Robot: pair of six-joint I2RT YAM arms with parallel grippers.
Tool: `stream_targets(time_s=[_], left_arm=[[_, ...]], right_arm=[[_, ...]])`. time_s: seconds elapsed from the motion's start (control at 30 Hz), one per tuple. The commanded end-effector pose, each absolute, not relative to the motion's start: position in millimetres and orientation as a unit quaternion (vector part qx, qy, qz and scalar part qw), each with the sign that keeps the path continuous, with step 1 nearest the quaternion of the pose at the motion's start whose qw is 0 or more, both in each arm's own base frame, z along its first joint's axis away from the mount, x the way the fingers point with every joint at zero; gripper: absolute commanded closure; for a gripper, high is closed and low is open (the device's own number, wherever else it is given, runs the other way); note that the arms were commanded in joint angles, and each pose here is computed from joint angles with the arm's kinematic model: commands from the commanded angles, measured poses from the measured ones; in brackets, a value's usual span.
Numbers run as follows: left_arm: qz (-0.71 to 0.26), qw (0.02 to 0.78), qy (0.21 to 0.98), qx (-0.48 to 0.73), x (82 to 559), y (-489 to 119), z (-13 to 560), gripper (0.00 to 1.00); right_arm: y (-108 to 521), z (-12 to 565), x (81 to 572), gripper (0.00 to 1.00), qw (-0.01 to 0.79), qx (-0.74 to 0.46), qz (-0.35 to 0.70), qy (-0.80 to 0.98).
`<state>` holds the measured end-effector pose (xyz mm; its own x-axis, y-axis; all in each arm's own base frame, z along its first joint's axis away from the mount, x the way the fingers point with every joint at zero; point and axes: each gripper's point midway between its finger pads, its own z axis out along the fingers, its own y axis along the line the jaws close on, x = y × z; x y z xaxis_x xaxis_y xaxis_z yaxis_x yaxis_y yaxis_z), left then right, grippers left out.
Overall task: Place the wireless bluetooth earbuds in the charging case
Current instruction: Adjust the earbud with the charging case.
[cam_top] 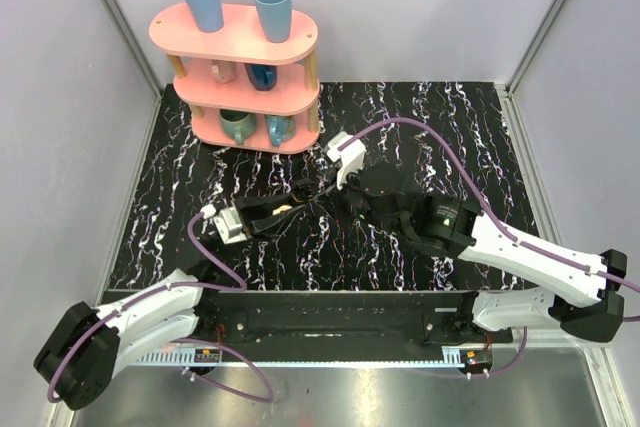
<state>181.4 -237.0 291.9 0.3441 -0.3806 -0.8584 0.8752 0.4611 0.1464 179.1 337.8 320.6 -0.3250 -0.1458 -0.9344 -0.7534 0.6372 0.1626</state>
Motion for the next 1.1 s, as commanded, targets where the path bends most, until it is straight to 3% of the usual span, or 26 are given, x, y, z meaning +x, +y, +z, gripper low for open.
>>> stream_targets(time_s=[0.0,0.47,1.07], left_arm=[[-0.419,0.775,0.353,0.314,170.0,-233.3,313.1,1.0],[-0.432,0.771,0.345,0.316,165.2,-235.2,315.5,1.0],[-0.425,0.774,0.352,0.312,170.5,-235.1,312.6,1.0]], right_arm=[[342.6,328.1,187.9,0.89,0.521,-0.292,0.294,0.746],[336.9,323.7,204.1,0.88,0.542,-0.289,0.246,0.75],[317.3,357.7,195.2,0.86,0.569,-0.267,0.276,0.727]])
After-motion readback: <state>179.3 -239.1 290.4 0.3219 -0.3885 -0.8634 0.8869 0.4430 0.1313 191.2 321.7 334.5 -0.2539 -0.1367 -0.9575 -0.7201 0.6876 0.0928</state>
